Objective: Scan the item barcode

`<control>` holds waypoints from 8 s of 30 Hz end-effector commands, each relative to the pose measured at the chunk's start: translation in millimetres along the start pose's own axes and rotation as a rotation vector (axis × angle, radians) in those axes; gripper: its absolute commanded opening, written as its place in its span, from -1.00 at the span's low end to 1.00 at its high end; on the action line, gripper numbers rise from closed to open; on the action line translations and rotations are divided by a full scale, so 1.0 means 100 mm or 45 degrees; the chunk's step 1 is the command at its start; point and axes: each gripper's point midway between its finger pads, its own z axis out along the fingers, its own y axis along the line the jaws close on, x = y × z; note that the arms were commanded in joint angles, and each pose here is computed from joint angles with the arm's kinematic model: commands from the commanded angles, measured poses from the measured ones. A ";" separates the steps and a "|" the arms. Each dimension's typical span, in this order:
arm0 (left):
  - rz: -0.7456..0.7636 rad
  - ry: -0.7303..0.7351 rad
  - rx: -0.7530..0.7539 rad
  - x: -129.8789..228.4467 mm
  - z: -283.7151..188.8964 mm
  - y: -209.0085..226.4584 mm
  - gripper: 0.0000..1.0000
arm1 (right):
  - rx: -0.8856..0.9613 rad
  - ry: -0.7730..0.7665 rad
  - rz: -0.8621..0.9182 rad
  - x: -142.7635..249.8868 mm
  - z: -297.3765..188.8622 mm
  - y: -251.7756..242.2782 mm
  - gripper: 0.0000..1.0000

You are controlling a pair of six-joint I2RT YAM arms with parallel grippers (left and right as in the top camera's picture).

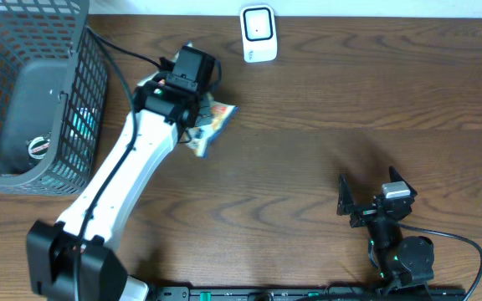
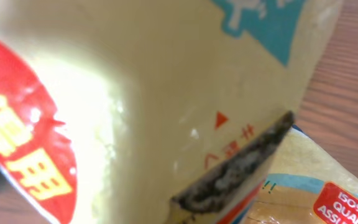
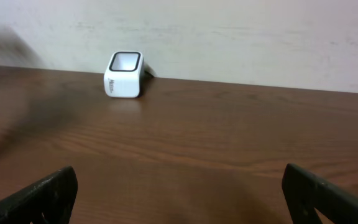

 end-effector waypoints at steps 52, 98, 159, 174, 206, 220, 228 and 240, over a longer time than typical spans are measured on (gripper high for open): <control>0.406 0.030 -0.221 0.91 1.13 -1.24 0.96 | 0.006 0.004 -0.012 0.01 0.00 -0.02 0.99; -0.093 0.549 1.230 0.28 -0.06 -2.06 -0.85 | 0.006 0.004 -0.012 0.01 0.00 -0.02 0.99; 0.234 0.583 0.694 1.00 0.47 -1.96 -0.85 | 0.006 0.004 -0.012 0.01 0.00 -0.02 0.98; 0.291 0.259 0.261 0.66 1.04 -1.57 -0.84 | 0.006 0.004 -0.012 0.01 0.00 -0.02 0.99; 0.267 0.381 0.379 0.63 0.21 -1.39 -0.80 | 0.006 0.006 -0.012 0.02 0.00 -0.02 0.99; 0.322 0.796 0.342 1.87 0.37 -1.54 -0.78 | 0.006 0.006 -0.012 0.02 0.00 -0.02 0.98; 0.406 0.699 0.174 1.82 0.70 -1.37 -0.78 | 0.006 0.007 -0.012 0.02 0.00 -0.02 0.99; 0.396 0.563 0.221 1.44 0.75 -1.45 -0.78 | 0.006 0.006 -0.012 0.02 0.00 -0.02 0.99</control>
